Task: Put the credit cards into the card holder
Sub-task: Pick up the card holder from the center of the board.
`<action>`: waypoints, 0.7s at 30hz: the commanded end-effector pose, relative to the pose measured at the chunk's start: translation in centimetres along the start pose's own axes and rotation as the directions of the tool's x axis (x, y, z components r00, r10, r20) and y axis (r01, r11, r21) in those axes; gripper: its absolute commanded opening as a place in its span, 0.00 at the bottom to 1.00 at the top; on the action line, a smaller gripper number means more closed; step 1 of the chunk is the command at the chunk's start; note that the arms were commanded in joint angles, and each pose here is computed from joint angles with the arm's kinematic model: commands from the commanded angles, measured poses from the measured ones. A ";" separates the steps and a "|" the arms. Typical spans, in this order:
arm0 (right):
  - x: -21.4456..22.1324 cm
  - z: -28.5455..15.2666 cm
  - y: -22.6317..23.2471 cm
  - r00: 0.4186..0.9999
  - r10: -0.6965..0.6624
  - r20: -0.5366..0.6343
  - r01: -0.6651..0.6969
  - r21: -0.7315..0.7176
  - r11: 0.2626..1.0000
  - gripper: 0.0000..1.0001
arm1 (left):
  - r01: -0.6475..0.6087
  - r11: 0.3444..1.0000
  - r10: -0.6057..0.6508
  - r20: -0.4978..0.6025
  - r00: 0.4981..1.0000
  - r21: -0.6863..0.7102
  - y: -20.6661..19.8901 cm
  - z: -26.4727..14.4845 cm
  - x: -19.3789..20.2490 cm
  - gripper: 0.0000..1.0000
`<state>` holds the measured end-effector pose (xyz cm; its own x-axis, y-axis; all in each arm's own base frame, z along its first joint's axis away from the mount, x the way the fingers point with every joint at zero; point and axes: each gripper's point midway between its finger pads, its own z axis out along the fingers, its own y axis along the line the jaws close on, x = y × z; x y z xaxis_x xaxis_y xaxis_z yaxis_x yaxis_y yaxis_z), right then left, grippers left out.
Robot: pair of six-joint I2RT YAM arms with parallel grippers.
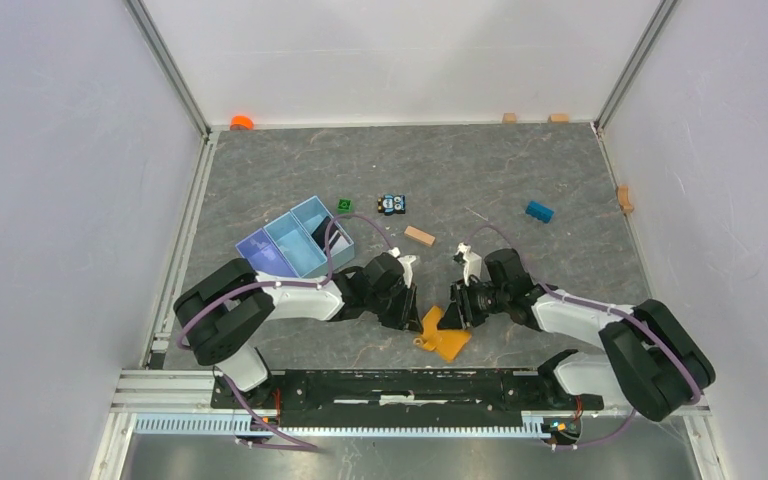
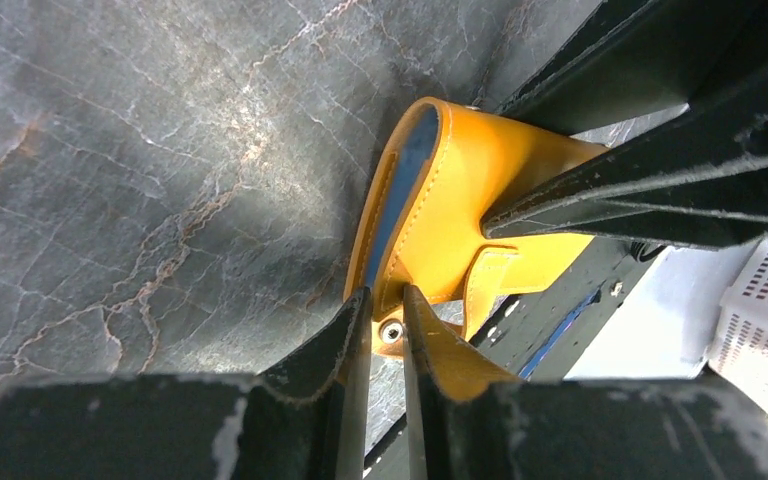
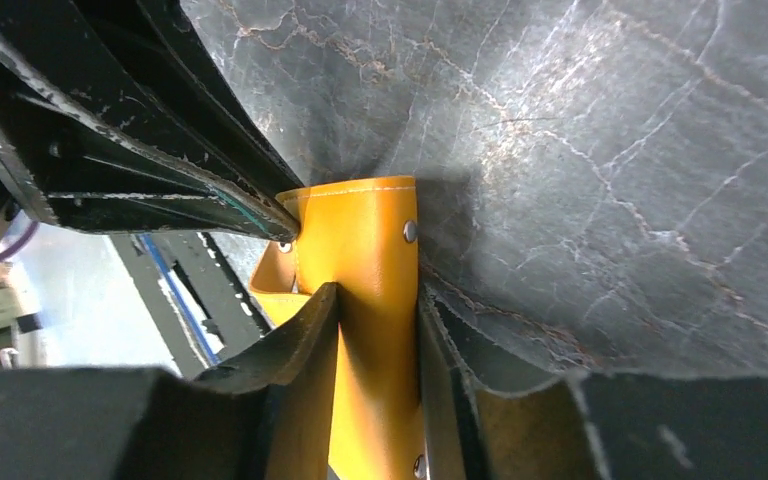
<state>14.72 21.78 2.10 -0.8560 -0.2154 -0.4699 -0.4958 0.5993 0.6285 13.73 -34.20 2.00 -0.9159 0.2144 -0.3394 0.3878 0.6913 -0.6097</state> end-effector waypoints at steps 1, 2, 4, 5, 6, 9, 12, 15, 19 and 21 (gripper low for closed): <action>2.6 0.5 1.4 0.995 0.066 -0.073 -0.074 -0.111 0.991 0.31 | -0.083 0.994 0.082 -0.008 0.997 -0.068 1.8 0.4 0.5 0.24; 2.3 0.5 1.6 0.996 0.061 -0.068 -0.068 -0.116 0.991 0.25 | -0.092 0.994 0.093 0.007 0.996 -0.066 1.6 0.1 0.2 0.27; 1.3 0.3 2.1 0.998 0.036 -0.043 -0.041 -0.131 0.990 0.11 | -0.115 0.991 0.118 0.038 0.992 -0.062 0.9 -0.9 -0.8 0.42; 0.7 0.2 2.4 0.999 0.021 -0.033 -0.025 -0.135 0.991 0.07 | -0.128 0.990 0.131 0.057 0.990 -0.056 0.5 -1.7 -1.4 0.49; 0.2 0.0 2.7 1.000 0.000 -0.021 -0.003 -0.141 0.990 0.03 | -0.138 0.989 0.141 0.066 0.988 -0.056 0.1 -2.6 -1.8 0.54; -2.1 -0.8 3.9 0.996 -0.086 0.032 0.090 -0.159 0.983 0.00 | -0.199 0.979 0.202 0.134 0.970 -0.036 -1.8 -6.1 -4.1 0.70; -3.7 -1.9 5.9 0.981 -0.177 0.080 0.191 -0.222 0.956 0.00 | -0.275 0.961 0.263 0.204 0.943 0.034 -4.2 -10.0 -5.6 0.85; -5.0 -3.1 8.1 0.959 -0.251 0.132 0.279 -0.282 0.918 0.00 | -0.354 0.926 0.324 0.203 0.924 0.129 -6.3 -12.4 -5.5 0.92; -6.0 -4.9 11.1 0.925 -0.320 0.207 0.377 -0.371 0.849 0.00 | -0.389 0.902 0.366 0.148 0.919 0.189 -7.3 -12.9 -4.5 0.93; -6.5 -5.6 12.2 0.907 -0.347 0.241 0.418 -0.392 0.820 0.00 | -0.388 0.901 0.370 0.127 0.921 0.193 -7.2 -12.7 -4.3 0.93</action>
<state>14.20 25.09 11.59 -0.6915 -0.2391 -0.6817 -0.7214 0.2791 0.6338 15.55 -31.94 18.41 -0.7034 0.2314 -0.6720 0.6867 0.4654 -0.5585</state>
